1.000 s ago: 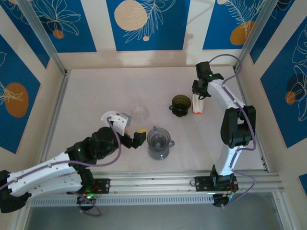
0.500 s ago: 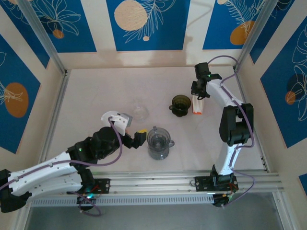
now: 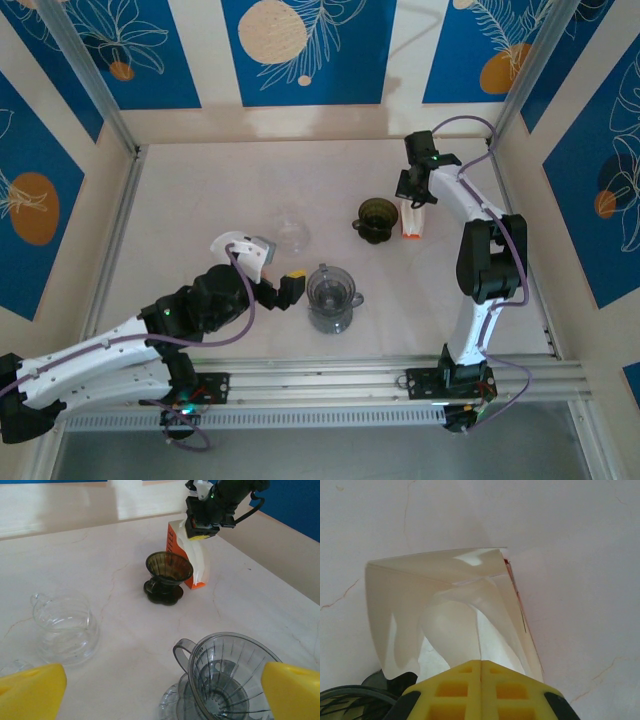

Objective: Place the coffee filter in the dripper

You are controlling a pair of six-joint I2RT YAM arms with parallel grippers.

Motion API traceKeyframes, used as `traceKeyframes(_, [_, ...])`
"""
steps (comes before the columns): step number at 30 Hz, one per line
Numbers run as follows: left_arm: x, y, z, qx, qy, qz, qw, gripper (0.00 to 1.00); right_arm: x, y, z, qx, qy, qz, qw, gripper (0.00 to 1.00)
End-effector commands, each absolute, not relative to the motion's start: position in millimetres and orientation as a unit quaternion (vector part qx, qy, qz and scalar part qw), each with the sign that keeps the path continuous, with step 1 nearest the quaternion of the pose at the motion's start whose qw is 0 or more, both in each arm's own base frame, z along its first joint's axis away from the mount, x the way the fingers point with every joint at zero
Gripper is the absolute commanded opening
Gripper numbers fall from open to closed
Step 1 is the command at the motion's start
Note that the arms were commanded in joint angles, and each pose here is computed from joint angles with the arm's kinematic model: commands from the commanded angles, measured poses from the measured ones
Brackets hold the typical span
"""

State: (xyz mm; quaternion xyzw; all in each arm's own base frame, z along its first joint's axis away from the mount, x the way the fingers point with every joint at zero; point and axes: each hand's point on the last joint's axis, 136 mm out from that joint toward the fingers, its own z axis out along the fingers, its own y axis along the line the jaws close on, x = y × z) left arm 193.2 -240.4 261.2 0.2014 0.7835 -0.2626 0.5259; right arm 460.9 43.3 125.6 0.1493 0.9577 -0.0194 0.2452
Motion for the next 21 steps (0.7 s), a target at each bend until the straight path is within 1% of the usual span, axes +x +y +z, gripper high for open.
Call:
traceKeyframes(1, [195,-241,268,0.201,0.775,-0.264,0.537,1.0,460,45,162,0.15,0.947,-0.015,0.283,0.0])
traceKeyframes(7, [194,-240,268,0.201,0.776,-0.265,0.537,1.0,445,40,180,0.16,0.941,-0.017,0.299,0.0])
traceKeyframes(13, [194,-240,269,0.201,0.774,-0.267,0.538,1.0,421,31,201,0.169,0.933,-0.024,0.318,0.0])
traceKeyframes(16, [194,-240,272,0.201,0.773,-0.267,0.539,1.0,405,31,221,0.173,0.924,-0.009,0.342,0.0])
traceKeyframes(21, [194,-239,275,0.197,0.771,-0.271,0.541,1.0,370,45,252,0.164,0.911,0.033,0.376,0.0])
